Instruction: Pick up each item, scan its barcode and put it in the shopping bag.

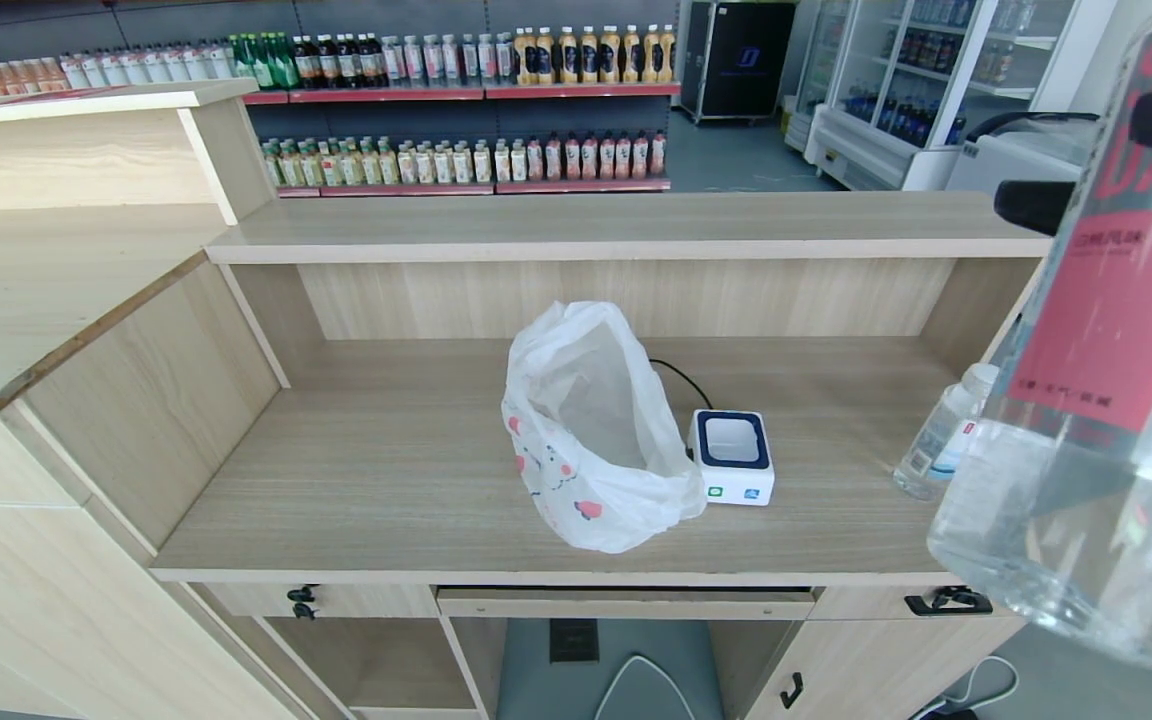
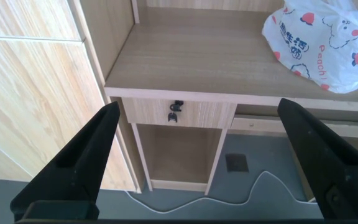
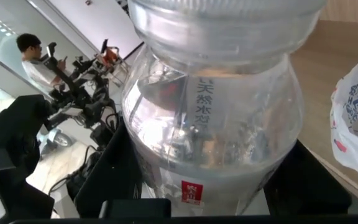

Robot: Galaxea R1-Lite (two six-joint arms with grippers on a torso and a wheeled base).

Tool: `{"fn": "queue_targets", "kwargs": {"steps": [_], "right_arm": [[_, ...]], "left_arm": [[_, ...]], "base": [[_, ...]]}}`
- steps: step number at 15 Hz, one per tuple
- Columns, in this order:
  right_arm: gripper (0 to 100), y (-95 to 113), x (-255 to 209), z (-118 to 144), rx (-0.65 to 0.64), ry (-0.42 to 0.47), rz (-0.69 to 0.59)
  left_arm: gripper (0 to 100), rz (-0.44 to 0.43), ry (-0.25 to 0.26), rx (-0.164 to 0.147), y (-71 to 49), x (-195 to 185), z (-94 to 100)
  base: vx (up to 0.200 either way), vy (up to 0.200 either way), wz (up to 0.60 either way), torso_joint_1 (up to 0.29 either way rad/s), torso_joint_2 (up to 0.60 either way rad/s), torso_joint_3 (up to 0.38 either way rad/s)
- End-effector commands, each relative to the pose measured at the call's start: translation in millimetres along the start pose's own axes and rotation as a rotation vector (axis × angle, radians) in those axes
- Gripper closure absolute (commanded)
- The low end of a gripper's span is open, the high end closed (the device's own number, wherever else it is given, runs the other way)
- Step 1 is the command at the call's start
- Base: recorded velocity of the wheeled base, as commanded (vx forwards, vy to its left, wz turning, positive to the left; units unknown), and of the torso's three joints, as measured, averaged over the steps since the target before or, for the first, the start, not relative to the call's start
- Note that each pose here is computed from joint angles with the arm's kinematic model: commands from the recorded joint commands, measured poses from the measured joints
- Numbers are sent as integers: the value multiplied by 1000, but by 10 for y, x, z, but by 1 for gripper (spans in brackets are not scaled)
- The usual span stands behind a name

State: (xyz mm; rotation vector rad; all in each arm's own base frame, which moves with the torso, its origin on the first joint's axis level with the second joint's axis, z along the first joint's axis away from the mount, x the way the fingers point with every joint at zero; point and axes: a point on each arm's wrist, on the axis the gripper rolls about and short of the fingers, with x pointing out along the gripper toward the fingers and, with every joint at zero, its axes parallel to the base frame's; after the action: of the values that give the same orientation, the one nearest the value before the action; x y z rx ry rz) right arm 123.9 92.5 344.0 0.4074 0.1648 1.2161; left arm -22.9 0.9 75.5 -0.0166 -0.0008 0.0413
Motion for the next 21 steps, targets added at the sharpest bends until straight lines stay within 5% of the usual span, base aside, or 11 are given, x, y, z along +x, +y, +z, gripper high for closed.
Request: {"fn": "queue_targets", "kwargs": {"steps": [1,4,8,11,13,21], "right_arm": [[100,21,-29,-11,-4,-3,3],[100,-20,-16,1,-46,-11,-21],[100,-800,-236,-117,-548,79,-527],[100,-1097,-532,-332,-566,70,-764],[100,-1201,-640,-412,-575,55,-832],[100,-1483,-1007,-486,-949,184,-1036]], "left_arm": [[0,0,0,0,0,0,0],[0,0,0,0,0,0,0],[0,2,0,0,0,0,0],[0,0,0,0,0,0,0],[0,0,0,0,0,0,0],[0,0,0,0,0,0,0]], "base": [[0,0,0,0,0,0],[0,0,0,0,0,0],[0,0,0,0,0,0],[0,0,0,0,0,0],[0,0,0,0,0,0],[0,0,0,0,0,0]]}}
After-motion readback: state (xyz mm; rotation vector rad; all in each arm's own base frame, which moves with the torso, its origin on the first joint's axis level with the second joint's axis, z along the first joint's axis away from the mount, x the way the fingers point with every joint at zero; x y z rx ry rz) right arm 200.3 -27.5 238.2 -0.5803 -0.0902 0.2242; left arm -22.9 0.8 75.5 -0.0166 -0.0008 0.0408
